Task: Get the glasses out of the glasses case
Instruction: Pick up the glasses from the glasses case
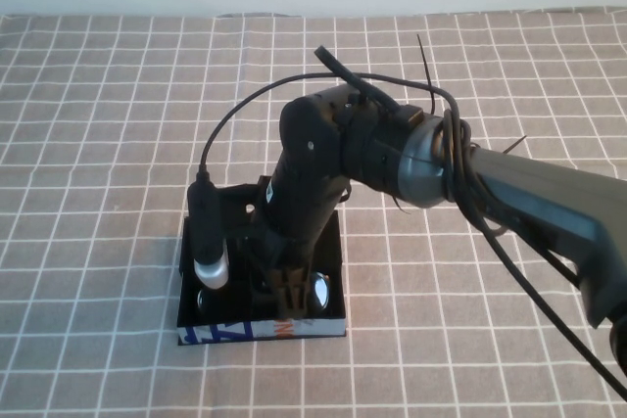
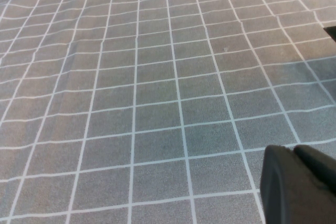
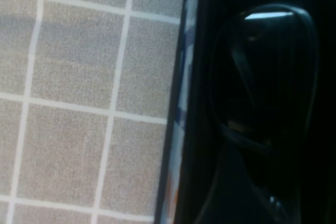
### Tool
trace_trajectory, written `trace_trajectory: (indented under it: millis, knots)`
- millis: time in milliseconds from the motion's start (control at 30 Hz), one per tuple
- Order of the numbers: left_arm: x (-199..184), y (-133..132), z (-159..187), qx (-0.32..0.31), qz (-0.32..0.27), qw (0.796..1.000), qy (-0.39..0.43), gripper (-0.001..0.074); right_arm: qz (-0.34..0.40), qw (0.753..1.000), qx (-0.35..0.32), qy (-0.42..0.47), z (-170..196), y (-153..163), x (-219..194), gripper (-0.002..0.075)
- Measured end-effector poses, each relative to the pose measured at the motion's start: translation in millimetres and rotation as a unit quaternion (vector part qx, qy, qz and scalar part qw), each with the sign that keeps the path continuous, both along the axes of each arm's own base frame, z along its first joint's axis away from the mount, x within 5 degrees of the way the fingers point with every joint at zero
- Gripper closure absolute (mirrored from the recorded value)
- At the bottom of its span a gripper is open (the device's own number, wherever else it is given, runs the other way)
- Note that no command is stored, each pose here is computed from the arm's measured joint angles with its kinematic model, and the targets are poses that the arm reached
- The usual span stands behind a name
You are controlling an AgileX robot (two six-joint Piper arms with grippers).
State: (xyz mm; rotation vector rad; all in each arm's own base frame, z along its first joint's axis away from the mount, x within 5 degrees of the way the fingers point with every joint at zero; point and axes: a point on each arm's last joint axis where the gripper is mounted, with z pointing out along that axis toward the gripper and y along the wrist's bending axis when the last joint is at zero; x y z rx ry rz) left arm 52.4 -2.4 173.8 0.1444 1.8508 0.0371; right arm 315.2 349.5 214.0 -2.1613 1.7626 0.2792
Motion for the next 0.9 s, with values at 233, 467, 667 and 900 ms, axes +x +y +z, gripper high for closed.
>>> trace_trajectory:
  millis: [233, 467, 667, 900]
  knots:
    - [0, 0, 0, 0.0, 0.0, 1.0, 0.0, 0.0739, -0.001, 1.0, -0.003, 0.0, -4, 0, 2, 0.0386]
    - [0, 0, 0, 0.0, 0.0, 1.0, 0.0, 0.0739, 0.001, 1.0, -0.015, 0.012, -9, -2, 3, 0.0426]
    - [0, 0, 0, 0.0, 0.0, 1.0, 0.0, 0.0739, 0.003, 0.999, -0.023, 0.03, -12, -3, 0, 0.0433]
    - [0, 0, 0, 0.0, 0.0, 1.0, 0.0, 0.0739, 0.003, 0.999, -0.022, 0.03, -12, -2, 0, 0.0456]
